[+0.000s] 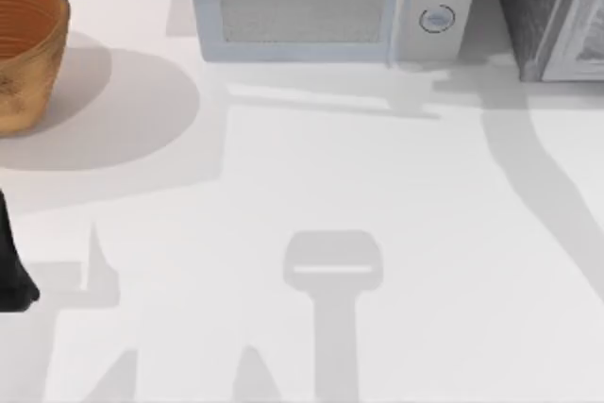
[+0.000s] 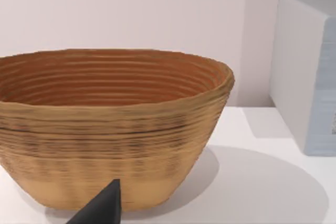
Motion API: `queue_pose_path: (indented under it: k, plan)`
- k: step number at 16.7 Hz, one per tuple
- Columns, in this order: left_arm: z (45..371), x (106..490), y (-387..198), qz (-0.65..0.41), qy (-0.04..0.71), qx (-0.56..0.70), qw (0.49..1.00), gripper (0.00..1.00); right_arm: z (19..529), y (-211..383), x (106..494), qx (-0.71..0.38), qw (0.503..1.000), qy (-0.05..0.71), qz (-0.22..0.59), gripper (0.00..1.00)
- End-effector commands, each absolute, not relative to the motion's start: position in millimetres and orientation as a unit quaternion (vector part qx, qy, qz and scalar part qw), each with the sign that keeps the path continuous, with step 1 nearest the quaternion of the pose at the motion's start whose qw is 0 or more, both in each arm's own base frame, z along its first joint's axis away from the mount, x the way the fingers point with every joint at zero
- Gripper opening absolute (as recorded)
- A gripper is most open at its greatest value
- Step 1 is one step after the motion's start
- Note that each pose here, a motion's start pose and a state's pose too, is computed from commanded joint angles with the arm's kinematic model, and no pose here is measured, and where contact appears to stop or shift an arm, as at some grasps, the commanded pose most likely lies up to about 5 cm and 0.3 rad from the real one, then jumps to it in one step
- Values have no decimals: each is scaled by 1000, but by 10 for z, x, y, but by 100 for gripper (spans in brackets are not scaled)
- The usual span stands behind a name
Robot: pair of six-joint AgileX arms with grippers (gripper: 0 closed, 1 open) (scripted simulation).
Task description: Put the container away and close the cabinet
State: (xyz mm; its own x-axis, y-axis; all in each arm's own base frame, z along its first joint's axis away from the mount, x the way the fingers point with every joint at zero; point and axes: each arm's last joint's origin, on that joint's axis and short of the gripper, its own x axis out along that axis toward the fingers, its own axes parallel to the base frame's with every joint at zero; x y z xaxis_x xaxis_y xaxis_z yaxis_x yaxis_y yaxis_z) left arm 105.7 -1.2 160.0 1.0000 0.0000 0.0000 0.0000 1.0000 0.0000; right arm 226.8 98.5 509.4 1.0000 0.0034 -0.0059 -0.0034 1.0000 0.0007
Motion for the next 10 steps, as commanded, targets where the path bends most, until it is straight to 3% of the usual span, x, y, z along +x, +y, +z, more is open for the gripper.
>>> queue_pose_path:
  k: [3,10]
  plan:
    - [1600,1057,-12,0,0,0,1000,100,5161,886,2249,-1,1000,-8,-20,100]
    - [1600,1057,-12,0,0,0,1000,100,5155,881,2697,-1,1000,-7,-19,100]
